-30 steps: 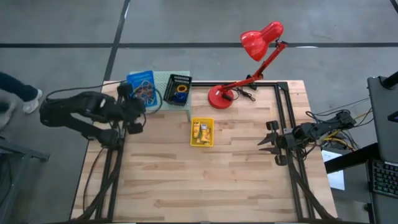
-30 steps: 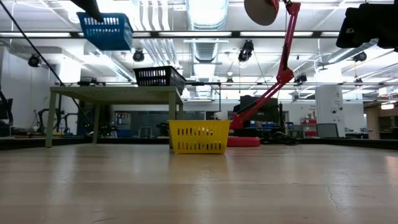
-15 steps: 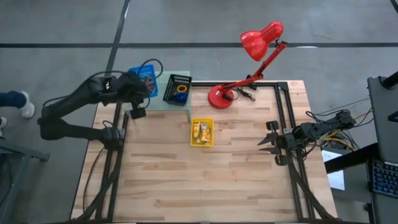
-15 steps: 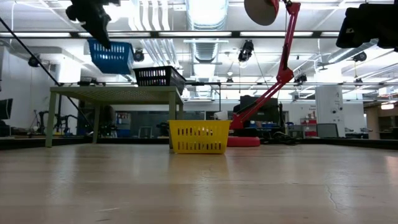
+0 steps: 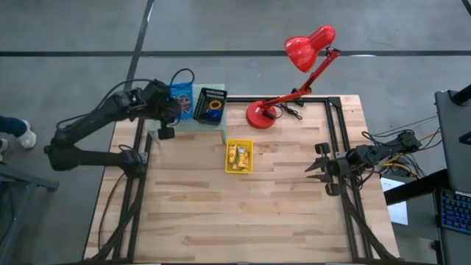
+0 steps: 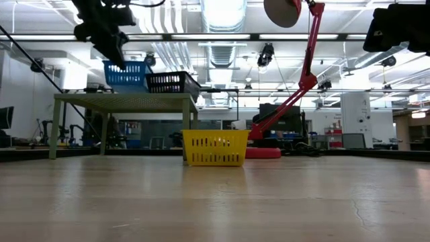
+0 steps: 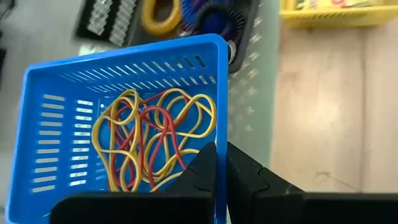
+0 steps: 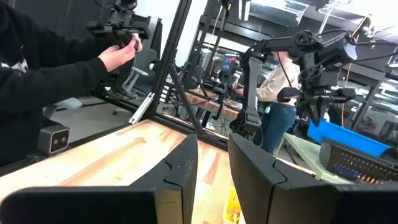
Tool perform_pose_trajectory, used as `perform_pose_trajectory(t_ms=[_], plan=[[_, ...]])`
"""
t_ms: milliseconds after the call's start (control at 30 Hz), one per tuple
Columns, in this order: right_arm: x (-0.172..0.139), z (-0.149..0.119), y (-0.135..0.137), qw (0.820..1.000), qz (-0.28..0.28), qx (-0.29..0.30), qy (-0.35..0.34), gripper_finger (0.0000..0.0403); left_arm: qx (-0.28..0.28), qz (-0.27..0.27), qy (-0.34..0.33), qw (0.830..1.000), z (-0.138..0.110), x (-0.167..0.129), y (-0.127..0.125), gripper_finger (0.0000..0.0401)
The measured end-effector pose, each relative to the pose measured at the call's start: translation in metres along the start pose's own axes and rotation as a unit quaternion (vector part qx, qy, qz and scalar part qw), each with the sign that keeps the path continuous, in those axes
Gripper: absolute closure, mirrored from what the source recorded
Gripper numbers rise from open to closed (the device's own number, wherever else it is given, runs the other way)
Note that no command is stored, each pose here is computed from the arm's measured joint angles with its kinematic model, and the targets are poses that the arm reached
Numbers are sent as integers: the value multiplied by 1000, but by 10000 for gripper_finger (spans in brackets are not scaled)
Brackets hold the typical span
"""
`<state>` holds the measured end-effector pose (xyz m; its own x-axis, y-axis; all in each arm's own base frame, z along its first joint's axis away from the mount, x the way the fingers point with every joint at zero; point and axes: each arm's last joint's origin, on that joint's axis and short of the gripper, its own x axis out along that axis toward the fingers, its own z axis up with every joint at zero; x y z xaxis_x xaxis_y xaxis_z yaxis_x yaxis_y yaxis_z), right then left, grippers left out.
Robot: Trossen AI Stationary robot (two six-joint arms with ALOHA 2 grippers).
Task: Pick & Place Office Desk Supplies
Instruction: Put the blue basket filled with rubber bands on the shelf
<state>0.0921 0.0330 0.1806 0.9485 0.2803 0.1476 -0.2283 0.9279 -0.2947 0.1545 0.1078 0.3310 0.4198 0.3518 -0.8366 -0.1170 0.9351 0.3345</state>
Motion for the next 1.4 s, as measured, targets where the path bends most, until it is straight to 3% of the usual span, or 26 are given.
perform_pose_trajectory(t_ms=[267,533,833,1400], plan=[[0,0,0,1000,0,0,0,316,28,-11,0,1000,-5,14,-3,382],[0,0,0,1000,0,0,0,316,11,0,-20,1000,-1,16,-1,382],[0,0,0,1000,0,0,0,316,-17,-24,-34,999,-1,15,-2,382],[0,0,0,1000,0,0,0,316,0,-13,-3,1000,-4,16,-4,379]])
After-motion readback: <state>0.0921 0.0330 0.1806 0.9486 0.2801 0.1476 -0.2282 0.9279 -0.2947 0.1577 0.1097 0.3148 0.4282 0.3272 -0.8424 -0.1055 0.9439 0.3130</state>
